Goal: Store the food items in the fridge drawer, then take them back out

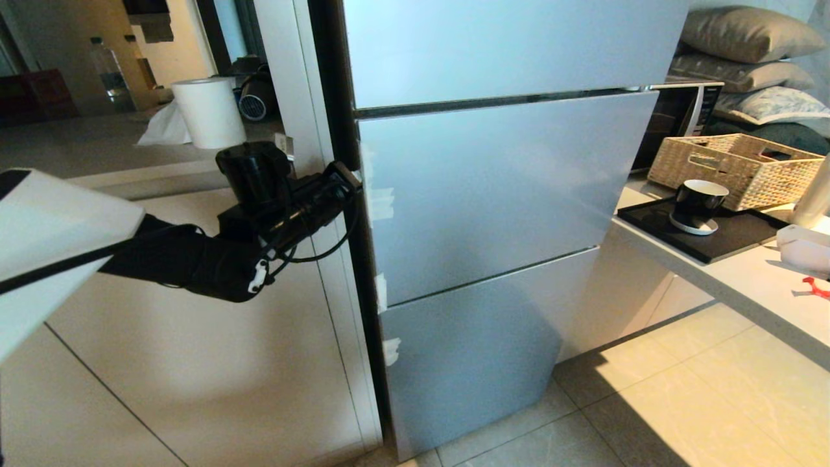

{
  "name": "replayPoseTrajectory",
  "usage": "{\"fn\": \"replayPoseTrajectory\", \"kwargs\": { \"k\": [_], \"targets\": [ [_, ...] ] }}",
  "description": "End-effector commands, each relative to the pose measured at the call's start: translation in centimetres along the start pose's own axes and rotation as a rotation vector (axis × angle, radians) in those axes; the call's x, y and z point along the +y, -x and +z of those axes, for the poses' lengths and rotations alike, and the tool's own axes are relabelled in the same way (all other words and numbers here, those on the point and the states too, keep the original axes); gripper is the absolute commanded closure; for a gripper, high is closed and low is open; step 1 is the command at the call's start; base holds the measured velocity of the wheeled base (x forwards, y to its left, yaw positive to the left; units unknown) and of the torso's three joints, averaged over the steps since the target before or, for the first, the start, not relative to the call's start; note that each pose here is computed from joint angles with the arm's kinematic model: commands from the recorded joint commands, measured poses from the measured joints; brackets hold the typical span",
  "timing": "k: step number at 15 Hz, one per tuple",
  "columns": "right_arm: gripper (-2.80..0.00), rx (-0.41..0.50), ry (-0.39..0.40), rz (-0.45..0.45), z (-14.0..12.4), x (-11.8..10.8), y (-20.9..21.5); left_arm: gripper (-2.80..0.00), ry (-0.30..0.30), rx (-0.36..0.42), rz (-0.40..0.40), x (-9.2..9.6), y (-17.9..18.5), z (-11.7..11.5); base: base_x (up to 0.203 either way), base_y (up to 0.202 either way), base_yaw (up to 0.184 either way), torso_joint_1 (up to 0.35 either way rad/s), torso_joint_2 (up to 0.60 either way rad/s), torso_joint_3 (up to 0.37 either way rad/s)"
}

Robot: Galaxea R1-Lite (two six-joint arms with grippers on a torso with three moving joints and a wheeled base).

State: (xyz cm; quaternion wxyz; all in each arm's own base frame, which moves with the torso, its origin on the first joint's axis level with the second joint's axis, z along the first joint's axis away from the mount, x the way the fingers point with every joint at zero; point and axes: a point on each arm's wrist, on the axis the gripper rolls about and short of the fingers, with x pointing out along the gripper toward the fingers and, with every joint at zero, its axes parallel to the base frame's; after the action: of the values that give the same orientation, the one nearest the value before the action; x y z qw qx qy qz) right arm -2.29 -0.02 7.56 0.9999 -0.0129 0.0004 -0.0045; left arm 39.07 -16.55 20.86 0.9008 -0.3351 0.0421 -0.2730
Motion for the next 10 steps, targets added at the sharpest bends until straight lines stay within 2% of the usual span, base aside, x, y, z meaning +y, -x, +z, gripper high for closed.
{"fn": "replayPoseTrajectory", "kwargs": {
  "k": [1,6,10],
  "targets": [
    [0.00,0.001,0.000,0.000,0.0,0.0,0.0,0.00,0.003,-0.002,-0.022,-1.1,1.0,0.2,0.000,0.000,0.000,0.000,0.00,0.000],
    [0.00,0.001,0.000,0.000,0.0,0.0,0.0,0.00,0.007,0.031,-0.042,-2.3,1.7,-0.9,0.000,0.000,0.000,0.000,0.00,0.000],
    [0.00,0.001,0.000,0.000,0.0,0.0,0.0,0.00,0.014,0.082,-0.077,-4.5,3.2,-2.1,0.000,0.000,0.000,0.000,0.00,0.000]
  ]
}}
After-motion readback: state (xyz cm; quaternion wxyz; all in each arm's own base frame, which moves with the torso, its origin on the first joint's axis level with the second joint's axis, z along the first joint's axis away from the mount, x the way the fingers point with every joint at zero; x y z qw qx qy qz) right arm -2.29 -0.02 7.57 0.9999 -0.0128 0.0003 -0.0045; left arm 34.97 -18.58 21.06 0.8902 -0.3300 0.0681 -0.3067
